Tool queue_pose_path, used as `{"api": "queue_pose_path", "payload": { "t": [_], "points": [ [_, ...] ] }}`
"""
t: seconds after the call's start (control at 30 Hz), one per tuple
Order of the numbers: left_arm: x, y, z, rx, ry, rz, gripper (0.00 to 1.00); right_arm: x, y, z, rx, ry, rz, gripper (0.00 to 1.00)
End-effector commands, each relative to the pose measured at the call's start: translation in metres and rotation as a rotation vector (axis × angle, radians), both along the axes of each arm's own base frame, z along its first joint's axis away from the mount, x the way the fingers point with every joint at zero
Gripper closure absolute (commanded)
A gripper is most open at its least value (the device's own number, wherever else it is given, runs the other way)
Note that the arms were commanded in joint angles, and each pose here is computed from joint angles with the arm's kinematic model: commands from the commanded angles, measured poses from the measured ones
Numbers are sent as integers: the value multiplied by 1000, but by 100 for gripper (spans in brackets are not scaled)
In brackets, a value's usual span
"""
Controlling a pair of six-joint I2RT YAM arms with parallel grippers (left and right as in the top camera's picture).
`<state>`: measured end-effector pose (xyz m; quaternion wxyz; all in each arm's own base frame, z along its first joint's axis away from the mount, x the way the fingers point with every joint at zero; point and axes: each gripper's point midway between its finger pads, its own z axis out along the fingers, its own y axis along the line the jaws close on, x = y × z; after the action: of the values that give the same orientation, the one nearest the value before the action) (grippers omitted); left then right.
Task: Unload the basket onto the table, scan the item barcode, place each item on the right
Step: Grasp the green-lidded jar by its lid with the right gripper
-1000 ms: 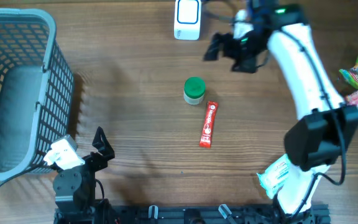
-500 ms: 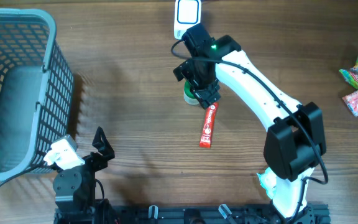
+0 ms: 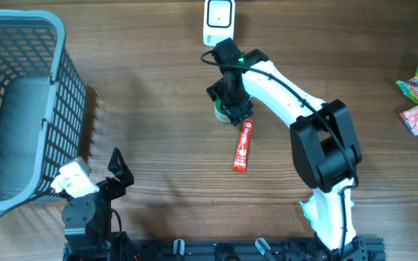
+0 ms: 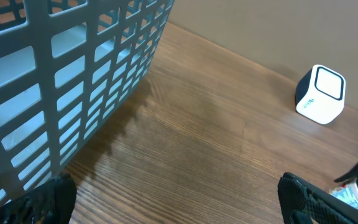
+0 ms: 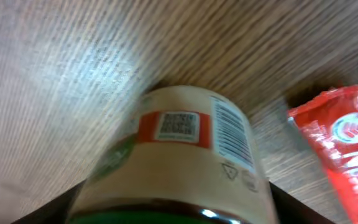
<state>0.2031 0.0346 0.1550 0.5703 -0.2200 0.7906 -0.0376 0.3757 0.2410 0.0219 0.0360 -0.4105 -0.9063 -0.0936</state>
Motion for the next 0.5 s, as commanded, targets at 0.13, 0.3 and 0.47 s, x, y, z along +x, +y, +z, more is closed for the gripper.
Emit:
{"api": "queue_pose_path", "payload": {
  "t": [0.13,0.3,0.47],
  "points": [
    [0,0,1,-7,-10,-1,0,-2,-8,11,-9,-131,765,24],
    [0,0,1,-7,-10,-1,0,14,-43,51,-248,-214,1388,0],
    [0,0,1,-7,-10,-1,0,19,-35,106,-232,-336,1143,0]
  ]
}}
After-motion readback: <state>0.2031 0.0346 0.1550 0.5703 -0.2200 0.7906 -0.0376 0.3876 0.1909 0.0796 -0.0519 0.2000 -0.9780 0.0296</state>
